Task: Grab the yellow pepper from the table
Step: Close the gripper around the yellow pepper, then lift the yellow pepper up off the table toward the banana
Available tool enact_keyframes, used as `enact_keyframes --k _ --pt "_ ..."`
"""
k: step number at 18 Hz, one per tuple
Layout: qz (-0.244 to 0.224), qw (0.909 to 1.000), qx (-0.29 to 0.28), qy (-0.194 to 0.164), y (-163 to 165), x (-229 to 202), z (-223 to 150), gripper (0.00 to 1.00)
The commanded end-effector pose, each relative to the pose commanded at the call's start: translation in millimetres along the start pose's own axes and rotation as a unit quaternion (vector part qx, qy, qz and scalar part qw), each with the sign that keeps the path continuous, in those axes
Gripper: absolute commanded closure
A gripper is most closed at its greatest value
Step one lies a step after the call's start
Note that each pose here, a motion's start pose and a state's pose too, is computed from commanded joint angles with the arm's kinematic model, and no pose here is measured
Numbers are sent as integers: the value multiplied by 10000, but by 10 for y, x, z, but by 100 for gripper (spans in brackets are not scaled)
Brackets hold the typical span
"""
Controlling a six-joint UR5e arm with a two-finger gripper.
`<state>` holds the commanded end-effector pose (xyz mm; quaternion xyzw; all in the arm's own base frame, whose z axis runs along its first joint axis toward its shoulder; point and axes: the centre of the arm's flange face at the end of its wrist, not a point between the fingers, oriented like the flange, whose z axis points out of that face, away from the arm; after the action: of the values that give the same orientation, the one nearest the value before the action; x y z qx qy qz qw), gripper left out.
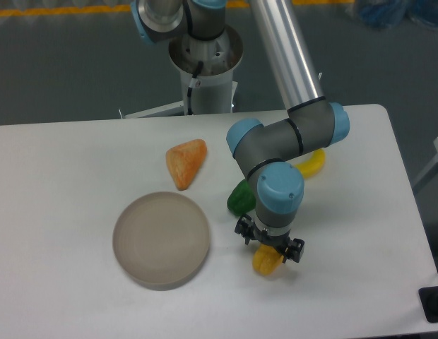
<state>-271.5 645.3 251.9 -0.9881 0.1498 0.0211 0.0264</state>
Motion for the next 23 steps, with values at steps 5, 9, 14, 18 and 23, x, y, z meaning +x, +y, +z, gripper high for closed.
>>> enact_keyframes --k 5,9,14,18,23 --pt "9 9998 148 -166 13 -60 -298 79" --pt "-123 9985 355 -395 210 -129 -819 78" --pt "188 9989 224 -363 649 -223 -1315 79" --pt "608 9981 17 -120 1030 -309 -1538 80" --pt "965 9953 -74 16 1179 -382 -1543 86"
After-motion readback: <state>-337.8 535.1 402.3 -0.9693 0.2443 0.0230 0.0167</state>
